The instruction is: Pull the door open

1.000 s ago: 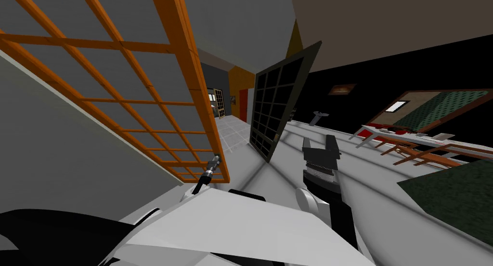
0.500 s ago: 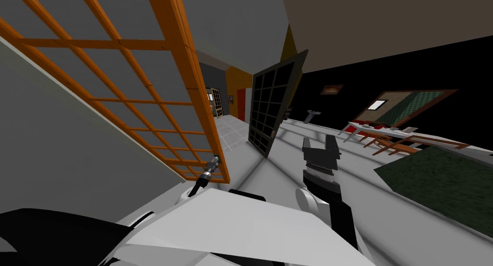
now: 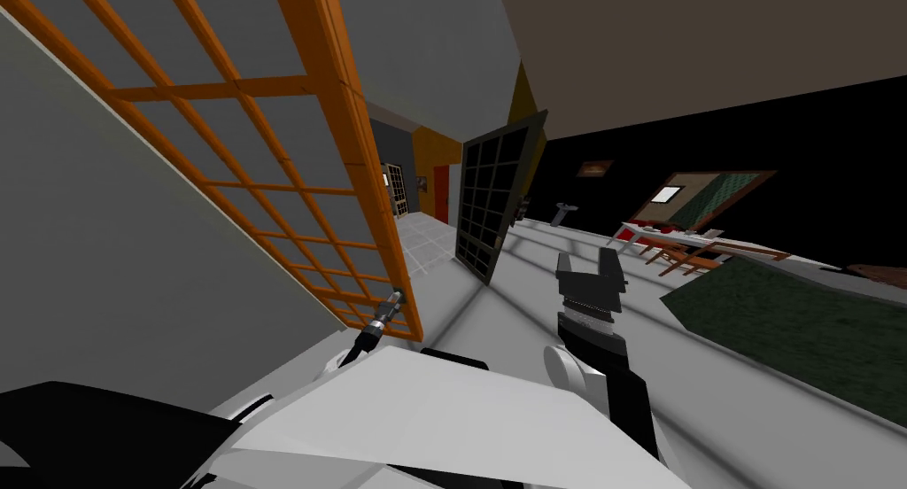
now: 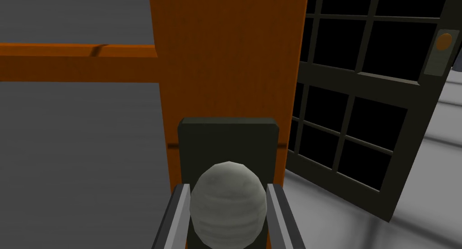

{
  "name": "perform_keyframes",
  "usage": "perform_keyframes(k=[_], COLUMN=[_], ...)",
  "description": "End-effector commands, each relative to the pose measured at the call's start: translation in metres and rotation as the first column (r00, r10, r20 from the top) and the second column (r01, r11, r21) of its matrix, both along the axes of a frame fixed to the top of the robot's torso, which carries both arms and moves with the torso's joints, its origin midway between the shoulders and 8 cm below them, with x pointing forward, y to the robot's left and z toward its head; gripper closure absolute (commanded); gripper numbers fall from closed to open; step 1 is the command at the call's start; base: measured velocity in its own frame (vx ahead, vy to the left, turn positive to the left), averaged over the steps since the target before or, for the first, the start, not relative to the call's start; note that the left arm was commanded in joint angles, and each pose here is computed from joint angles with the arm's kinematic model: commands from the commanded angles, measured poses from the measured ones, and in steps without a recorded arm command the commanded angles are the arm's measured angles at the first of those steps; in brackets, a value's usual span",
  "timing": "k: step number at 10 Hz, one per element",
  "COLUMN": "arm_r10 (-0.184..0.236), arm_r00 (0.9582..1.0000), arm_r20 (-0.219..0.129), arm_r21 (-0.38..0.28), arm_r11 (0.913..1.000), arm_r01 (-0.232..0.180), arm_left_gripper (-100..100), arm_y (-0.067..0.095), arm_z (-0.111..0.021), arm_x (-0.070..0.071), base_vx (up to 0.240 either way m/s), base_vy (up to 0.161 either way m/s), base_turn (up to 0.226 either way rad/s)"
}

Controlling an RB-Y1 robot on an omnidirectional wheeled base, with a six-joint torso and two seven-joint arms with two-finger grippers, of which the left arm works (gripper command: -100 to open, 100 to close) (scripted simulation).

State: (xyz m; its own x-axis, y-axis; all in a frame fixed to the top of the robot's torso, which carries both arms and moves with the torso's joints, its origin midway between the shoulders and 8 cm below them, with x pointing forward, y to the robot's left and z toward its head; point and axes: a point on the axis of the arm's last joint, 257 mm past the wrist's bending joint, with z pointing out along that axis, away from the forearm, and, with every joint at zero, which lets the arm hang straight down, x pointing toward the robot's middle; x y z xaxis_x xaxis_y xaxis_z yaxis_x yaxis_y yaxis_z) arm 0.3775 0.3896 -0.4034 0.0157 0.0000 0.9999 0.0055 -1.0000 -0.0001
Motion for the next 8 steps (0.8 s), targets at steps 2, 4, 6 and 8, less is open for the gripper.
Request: perform_keyframes(k=[2, 4, 6, 8], arm_r10=[-0.021, -0.045, -0.065, -0.088], arm_r00=[0.9998, 0.9989, 0.9978, 0.996], arm_r20=[0.005, 0.009, 0.012, 0.015], arm_r21=[0.002, 0.002, 0.002, 0.001], arm_r11=[0.9998, 0.999, 0.9979, 0.9961], arm_r01=[0.021, 0.045, 0.065, 0.088], arm_left_gripper=[100, 100, 100, 100], arm_y=[0.001, 0.002, 0.002, 0.003], arm_z=[0.001, 0.002, 0.003, 0.005], arm_x=[-0.008, -0.018, -0.026, -0.035], base_vx=[-0.154, -0.205, -0.167, -0.194], base_vy=[0.035, 0.066, 0.048, 0.077], base_turn=[-0.114, -0.133, -0.102, -0.127])
